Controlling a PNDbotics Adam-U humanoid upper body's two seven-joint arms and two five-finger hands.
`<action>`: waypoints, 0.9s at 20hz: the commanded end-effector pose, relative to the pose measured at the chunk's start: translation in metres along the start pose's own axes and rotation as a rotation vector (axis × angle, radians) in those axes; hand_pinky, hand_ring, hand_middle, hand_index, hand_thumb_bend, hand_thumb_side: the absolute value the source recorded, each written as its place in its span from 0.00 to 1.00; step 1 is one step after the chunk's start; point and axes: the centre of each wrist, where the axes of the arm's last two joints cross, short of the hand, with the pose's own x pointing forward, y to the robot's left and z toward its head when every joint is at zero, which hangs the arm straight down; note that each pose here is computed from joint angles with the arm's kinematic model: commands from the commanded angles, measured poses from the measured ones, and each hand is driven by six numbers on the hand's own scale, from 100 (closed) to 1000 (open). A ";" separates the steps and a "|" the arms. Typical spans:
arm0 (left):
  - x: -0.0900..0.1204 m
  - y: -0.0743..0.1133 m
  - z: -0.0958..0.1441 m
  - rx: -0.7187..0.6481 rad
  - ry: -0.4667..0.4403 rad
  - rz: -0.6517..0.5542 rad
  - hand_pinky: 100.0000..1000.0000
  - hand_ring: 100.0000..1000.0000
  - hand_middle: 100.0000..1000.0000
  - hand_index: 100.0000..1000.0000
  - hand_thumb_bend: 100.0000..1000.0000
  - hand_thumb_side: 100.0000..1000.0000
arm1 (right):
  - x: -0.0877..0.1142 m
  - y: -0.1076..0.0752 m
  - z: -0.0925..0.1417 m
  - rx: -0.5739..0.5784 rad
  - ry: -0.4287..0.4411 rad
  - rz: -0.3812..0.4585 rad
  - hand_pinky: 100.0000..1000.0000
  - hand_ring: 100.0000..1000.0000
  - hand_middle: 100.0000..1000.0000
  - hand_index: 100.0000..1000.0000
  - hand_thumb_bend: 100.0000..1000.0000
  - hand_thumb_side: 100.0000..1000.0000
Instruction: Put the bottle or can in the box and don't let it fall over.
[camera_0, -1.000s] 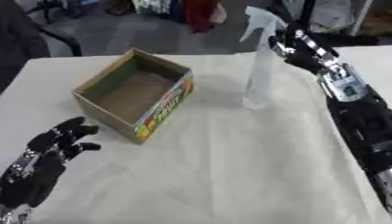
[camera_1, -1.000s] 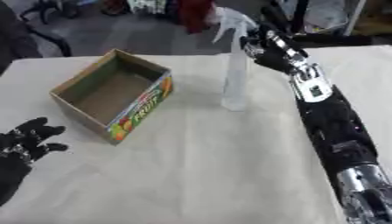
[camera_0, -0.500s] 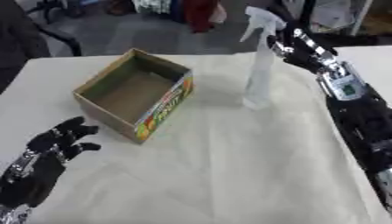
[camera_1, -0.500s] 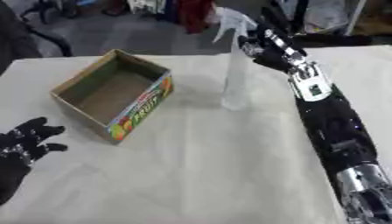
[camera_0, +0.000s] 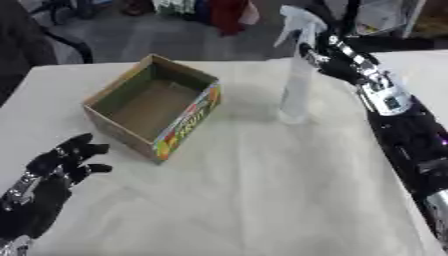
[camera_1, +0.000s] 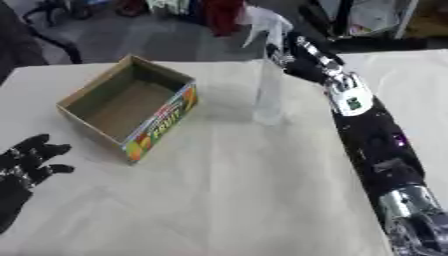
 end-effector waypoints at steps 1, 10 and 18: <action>0.007 0.002 -0.005 -0.018 -0.023 -0.015 0.75 0.91 0.72 0.93 0.07 0.93 | 0.012 -0.012 -0.009 -0.010 -0.031 0.022 0.87 0.90 0.85 0.95 0.00 0.55; 0.008 0.002 -0.008 -0.023 -0.033 -0.012 0.75 0.92 0.72 0.93 0.07 0.93 | 0.014 -0.006 -0.014 0.009 -0.039 0.006 0.86 0.89 0.84 0.94 0.00 0.55; 0.009 0.002 -0.011 -0.028 -0.042 -0.011 0.75 0.92 0.72 0.93 0.07 0.92 | 0.013 -0.002 -0.015 0.026 -0.025 -0.007 0.84 0.87 0.83 0.92 0.00 0.53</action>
